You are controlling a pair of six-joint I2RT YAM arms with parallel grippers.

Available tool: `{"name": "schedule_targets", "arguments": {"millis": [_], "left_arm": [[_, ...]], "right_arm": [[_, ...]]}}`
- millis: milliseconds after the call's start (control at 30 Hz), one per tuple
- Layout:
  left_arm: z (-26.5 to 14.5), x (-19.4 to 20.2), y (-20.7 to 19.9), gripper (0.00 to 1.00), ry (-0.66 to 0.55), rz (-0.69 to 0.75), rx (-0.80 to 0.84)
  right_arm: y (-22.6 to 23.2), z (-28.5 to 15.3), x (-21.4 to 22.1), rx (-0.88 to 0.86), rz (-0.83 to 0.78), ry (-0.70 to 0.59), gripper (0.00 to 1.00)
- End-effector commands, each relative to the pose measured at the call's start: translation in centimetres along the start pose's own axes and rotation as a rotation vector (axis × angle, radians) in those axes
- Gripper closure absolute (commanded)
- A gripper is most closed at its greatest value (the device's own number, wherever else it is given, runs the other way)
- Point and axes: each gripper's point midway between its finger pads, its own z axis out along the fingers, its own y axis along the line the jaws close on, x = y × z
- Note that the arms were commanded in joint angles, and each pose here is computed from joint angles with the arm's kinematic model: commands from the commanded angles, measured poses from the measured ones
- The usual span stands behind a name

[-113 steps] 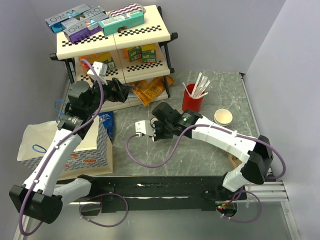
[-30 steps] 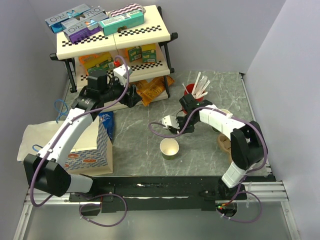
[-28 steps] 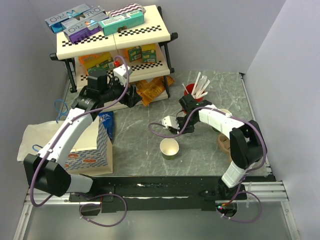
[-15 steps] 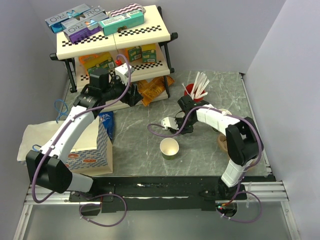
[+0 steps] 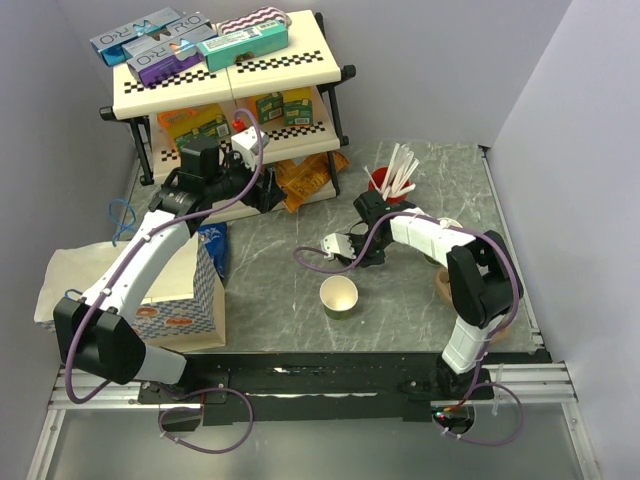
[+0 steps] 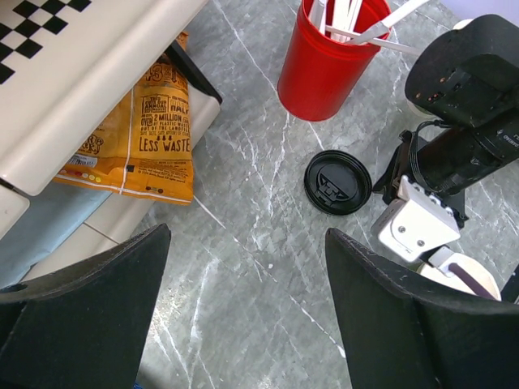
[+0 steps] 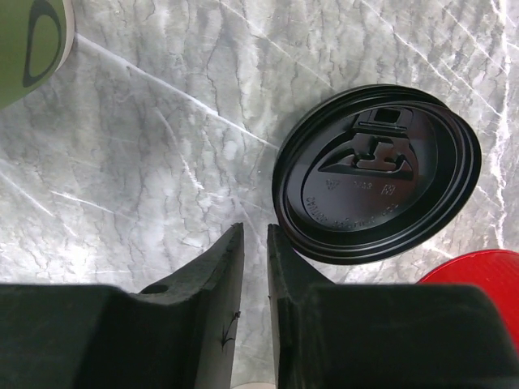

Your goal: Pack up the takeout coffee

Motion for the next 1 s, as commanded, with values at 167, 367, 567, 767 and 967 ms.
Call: {"name": "schedule_targets", "arguments": {"millis": [167, 367, 567, 767, 967], "left_arm": [[-0.1, -2.2, -0.4, 0.16, -0.059, 0.029, 0.017], [0.0, -2.1, -0.4, 0.16, -0.057, 0.027, 0.017], [0.1, -2.1, -0.4, 0.16, -0.057, 0.024, 0.018], [0.3, -2.1, -0.3, 0.16, -0.056, 0.02, 0.022], [0.3, -1.9, -0.3, 0.16, -0.052, 0.018, 0.022]], "right_arm": [[-1.5, -0.3, -0.6, 0.019, -0.036, -0.023, 0.85], [-1.2, -0.9, -1.0, 0.015, -0.051, -0.036, 1.0], [-1.5, -2.1, -1.6, 0.032, -0.072, -0.051, 1.0], [-2.6, -2.6, -2.1, 0.103, -0.103, -0.068, 0.71], [-3.1, -2.0, -2.0, 0.097, -0.104, -0.059, 0.65]]}}
